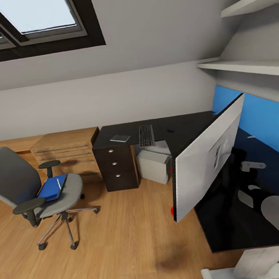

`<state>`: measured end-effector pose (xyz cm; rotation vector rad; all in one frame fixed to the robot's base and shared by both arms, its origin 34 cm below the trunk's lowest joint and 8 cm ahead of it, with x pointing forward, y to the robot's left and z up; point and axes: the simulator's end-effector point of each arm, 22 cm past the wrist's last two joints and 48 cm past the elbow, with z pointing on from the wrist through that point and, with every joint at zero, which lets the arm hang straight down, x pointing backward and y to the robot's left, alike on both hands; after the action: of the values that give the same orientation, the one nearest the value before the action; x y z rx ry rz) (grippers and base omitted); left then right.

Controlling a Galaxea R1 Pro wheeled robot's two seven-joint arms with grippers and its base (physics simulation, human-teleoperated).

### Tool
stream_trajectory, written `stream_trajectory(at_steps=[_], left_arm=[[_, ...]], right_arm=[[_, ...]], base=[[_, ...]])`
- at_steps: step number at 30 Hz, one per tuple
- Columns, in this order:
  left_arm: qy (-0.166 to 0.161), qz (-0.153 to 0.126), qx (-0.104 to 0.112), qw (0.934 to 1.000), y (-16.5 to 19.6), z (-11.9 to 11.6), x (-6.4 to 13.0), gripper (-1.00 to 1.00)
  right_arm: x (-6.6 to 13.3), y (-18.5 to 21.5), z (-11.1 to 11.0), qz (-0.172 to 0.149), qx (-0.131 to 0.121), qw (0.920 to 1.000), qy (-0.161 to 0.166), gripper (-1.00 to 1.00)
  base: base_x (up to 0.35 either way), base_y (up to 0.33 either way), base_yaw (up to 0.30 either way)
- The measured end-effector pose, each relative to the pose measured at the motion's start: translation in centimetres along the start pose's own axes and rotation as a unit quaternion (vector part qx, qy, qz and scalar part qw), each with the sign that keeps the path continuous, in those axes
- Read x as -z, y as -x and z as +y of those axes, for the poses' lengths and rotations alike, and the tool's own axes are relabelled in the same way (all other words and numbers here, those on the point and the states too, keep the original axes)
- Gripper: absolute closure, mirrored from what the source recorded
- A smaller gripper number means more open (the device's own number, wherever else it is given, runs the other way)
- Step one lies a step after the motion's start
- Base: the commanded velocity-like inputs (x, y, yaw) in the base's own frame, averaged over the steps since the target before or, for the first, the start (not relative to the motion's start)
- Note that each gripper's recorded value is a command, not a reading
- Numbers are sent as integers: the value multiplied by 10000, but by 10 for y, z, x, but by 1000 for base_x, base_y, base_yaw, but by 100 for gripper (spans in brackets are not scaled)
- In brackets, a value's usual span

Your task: In the bedroom, organize the workspace by keeping the computer under the desk, ensuring the monitor is on the desk, placing the keyboard on the desk next to the monitor, placing the mouse on the desk next to the keyboard, moving the folder from the swivel chair onto the desk next to the mouse, stacking the notebook on top of the folder with the pen on top of the notebook, and positioning the swivel chair next to the desk.

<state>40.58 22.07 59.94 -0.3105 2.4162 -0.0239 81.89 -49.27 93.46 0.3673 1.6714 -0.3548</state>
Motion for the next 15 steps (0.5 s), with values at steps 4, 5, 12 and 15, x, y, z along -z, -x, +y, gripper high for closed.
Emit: stream_trajectory(at_steps=[4, 5, 12, 15], left_arm=[[0, -1, 1, 10000, 0, 0, 0, -100], [0, 0, 1, 10000, 0, 0, 0, -100], [2, -2, 1, 10000, 0, 0, 0, -100], [4, -5, 2, 10000, 0, 1, 0, -100]], right_arm=[[0, 0, 0, 0, -7, 10000, 0, 100], [0, 0, 0, 0, -9, 10000, 0, 100], [0, 1, 1, 0, -6, 10000, 12, 100], [0, 1, 1, -1, -4, 10000, 20, 100]], base=[[-269, -184, 0], [-257, -220, 0], [-170, -212, 0], [-23, -51, 0]])
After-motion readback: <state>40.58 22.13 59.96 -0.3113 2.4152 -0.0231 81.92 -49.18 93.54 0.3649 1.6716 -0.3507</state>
